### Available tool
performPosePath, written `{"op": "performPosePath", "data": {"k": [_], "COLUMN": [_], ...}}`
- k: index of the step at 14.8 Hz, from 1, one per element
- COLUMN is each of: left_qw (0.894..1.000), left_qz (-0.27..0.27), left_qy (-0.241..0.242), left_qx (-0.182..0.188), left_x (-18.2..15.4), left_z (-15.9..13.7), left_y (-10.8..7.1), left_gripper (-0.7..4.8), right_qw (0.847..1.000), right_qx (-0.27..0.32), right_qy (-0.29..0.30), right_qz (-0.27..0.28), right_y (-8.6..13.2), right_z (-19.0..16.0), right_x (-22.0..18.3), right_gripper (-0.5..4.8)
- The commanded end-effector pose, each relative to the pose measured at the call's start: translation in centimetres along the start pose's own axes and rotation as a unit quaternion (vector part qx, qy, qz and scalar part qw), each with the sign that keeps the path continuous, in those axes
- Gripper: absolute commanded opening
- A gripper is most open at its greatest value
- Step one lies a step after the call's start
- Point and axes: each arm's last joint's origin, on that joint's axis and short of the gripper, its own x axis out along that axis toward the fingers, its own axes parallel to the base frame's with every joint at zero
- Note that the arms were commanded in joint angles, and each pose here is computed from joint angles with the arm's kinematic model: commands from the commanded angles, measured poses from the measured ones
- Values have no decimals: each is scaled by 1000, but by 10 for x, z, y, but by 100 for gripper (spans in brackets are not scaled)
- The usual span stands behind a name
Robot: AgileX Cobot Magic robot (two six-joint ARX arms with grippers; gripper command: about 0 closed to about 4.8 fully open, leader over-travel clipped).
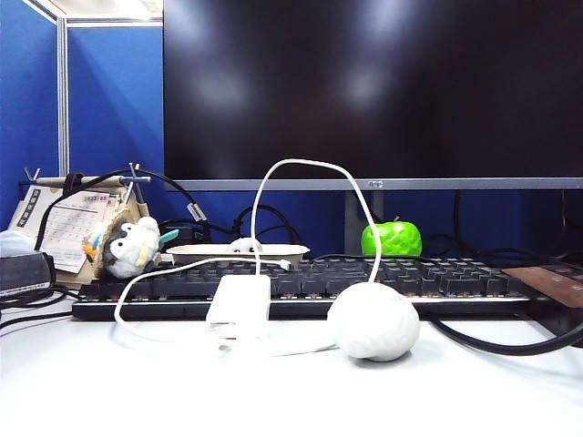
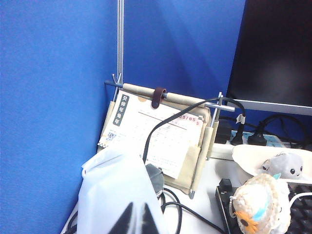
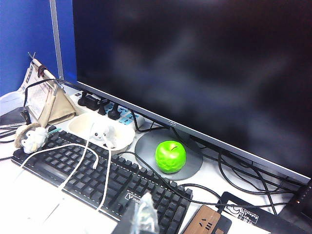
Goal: Identity fluffy octopus among items on the table, put them into the paper lunch box.
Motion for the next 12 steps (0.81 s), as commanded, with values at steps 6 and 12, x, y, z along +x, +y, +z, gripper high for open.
{"op": "performPosePath", "data": {"k": [6, 12], "left_qw": [1000, 1000], "left_qz": [-3, -3], "left_qy": [-4, -4], "left_qx": [-1, -1], "left_x": [0, 0], "left_z": [1, 1], "left_y": [0, 0], "left_gripper": [25, 25], "right_qw": [1000, 999], "right_qx": [0, -14], "right_qy": [-7, -28], "right_qz": [-2, -26], "right_y": [0, -1], "right_z": [2, -7], "right_x": [-1, 18], "right_gripper": [-6, -6]}}
